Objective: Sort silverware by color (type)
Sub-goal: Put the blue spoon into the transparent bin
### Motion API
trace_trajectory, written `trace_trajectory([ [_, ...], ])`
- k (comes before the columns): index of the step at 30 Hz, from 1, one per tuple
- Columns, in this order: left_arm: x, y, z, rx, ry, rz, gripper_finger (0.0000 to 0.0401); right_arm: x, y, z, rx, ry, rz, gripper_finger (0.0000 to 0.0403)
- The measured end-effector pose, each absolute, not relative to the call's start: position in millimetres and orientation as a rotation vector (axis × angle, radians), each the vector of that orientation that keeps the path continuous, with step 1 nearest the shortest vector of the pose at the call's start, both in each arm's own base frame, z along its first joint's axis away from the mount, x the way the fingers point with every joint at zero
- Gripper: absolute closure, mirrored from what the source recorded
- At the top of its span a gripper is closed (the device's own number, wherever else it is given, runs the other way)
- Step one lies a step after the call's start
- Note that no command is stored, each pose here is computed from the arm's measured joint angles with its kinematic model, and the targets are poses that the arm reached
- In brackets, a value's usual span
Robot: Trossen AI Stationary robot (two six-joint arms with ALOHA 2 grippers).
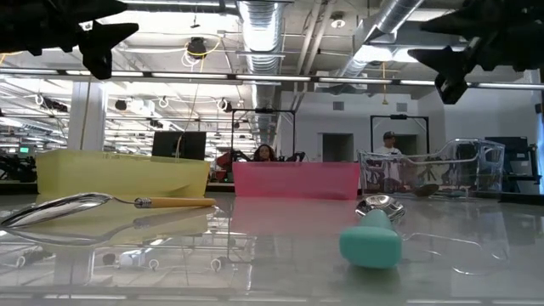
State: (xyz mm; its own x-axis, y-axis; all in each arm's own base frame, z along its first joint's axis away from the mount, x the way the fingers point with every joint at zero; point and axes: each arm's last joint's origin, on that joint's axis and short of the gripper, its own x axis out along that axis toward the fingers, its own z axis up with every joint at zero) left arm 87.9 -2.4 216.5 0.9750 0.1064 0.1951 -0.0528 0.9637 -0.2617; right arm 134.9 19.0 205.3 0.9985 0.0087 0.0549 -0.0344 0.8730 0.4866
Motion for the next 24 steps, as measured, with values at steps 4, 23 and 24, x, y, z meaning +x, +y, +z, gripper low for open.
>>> trace_trajectory([
  [4, 88.0, -3.0, 216.5, -0.299, -0.209, 0.056, 0.0253, 142.0, 27.1, 204.2, 0.515, -0.061, 0.025, 0.0198],
  [23, 88.1, -5.6, 216.5, -0.283, -0.197, -0.033, 0.0253, 204.2, 69.7, 205.8, 0.548, 0.178, -0.024, 0.0198],
  [24, 88.1, -5.7, 216.5, -0.287, -0.197, -0.036, 0.0253, 207.7, 71.2, 203.7, 0.553, 0.212, -0.037, 0.0198],
])
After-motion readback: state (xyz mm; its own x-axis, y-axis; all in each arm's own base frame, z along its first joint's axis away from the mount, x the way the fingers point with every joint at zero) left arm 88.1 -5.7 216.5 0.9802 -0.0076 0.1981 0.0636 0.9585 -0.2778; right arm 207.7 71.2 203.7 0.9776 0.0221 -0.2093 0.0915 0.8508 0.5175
